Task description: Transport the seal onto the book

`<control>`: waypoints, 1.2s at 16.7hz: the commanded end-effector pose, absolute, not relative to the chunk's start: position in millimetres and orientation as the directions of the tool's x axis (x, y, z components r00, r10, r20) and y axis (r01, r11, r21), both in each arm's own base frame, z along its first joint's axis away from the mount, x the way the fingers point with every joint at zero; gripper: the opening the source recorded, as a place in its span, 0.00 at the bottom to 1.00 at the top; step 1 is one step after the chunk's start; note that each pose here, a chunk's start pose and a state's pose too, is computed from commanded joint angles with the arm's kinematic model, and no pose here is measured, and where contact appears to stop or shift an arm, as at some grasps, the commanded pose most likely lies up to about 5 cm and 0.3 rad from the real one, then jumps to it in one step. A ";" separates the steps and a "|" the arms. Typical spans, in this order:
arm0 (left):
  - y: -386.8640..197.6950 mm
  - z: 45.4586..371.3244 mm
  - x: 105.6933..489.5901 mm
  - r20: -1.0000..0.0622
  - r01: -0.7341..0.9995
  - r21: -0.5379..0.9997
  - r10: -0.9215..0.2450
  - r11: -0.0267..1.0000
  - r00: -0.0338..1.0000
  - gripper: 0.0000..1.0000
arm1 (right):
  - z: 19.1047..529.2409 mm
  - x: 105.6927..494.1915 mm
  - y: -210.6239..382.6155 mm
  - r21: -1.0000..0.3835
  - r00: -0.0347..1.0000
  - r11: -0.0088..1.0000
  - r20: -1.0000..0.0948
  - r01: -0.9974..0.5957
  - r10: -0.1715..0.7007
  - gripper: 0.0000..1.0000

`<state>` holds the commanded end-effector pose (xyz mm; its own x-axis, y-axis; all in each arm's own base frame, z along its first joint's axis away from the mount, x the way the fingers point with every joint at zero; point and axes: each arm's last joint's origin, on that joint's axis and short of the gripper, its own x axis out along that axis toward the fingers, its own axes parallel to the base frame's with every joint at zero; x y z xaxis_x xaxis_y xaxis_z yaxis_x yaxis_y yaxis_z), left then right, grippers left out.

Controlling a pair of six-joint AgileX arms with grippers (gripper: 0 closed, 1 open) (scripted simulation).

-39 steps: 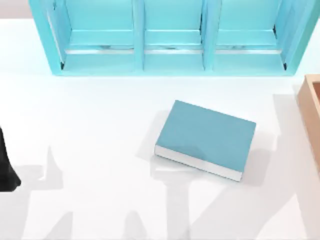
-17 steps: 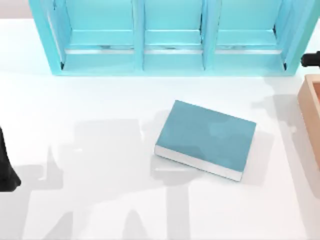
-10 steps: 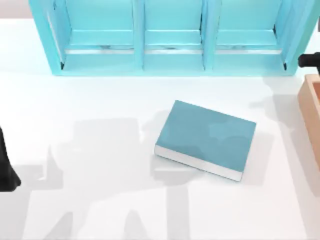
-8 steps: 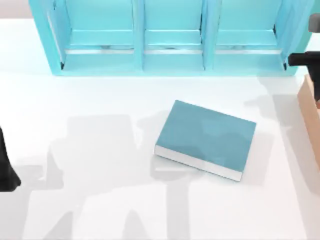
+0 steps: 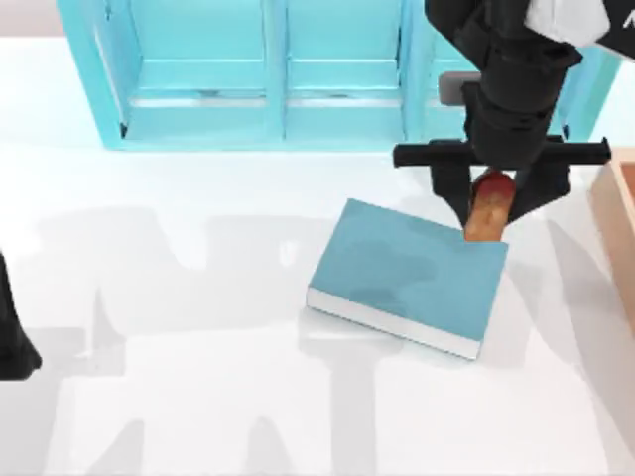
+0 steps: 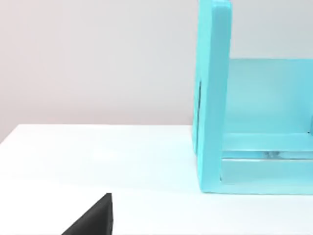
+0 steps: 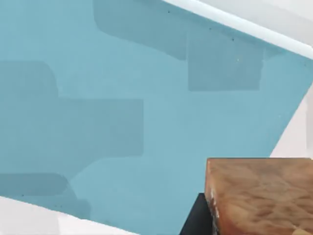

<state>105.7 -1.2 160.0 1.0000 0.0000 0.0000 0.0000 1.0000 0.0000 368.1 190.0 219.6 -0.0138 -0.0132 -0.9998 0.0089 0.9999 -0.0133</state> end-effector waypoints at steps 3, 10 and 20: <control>-1.2 160.0 105.7 0.000 0.000 0.000 0.000 1.000 1.000 1.00 | 199.6 366.9 230.8 -0.006 -0.003 1.000 -1.000 0.016 -0.006 0.00; -1.2 160.0 105.7 0.000 0.000 0.000 0.000 1.000 1.000 1.00 | 195.5 366.5 241.1 -0.001 -0.001 1.000 -1.000 0.019 -0.001 0.00; -1.2 160.0 105.7 0.000 0.000 0.000 0.000 1.000 1.000 1.00 | 199.1 366.4 242.1 -0.001 0.002 1.000 -1.000 0.016 -0.001 0.30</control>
